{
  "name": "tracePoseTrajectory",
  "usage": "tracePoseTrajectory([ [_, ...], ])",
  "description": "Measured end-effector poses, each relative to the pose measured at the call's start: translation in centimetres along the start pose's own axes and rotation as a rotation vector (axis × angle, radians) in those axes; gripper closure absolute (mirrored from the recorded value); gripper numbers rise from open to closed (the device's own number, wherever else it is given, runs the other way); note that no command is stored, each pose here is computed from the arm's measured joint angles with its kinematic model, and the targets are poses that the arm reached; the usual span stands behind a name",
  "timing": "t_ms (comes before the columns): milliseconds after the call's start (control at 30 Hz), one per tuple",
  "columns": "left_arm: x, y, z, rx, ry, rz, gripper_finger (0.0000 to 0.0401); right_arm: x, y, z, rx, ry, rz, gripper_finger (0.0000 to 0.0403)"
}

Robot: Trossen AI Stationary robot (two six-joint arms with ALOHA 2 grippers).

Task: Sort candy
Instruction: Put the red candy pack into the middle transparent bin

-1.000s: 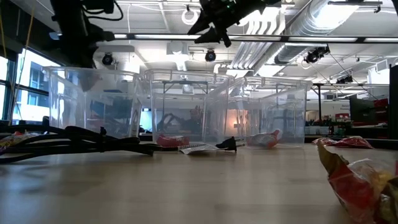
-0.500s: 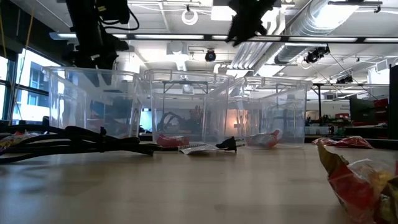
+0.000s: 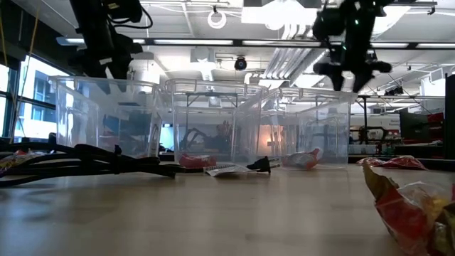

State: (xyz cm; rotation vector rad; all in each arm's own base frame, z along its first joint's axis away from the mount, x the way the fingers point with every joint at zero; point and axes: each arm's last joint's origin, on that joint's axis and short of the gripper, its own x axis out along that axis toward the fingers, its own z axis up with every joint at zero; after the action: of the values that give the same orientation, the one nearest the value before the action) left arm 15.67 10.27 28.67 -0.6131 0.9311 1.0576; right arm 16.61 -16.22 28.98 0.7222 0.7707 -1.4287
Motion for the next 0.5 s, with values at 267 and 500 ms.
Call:
tracePoseTrajectory([
  [267, 0.2, 0.5, 0.3, -0.009, 0.023, -0.018, 0.0173, 7.2, -2.2, -1.3, 0.191, 0.091, -0.125, 0.0217],
  [500, 0.2, 0.3, 0.1, -0.032, 0.057, -0.074, 0.0173, 10.9, -1.7, -2.1, 0.266, 0.12, -0.257, 0.0218],
])
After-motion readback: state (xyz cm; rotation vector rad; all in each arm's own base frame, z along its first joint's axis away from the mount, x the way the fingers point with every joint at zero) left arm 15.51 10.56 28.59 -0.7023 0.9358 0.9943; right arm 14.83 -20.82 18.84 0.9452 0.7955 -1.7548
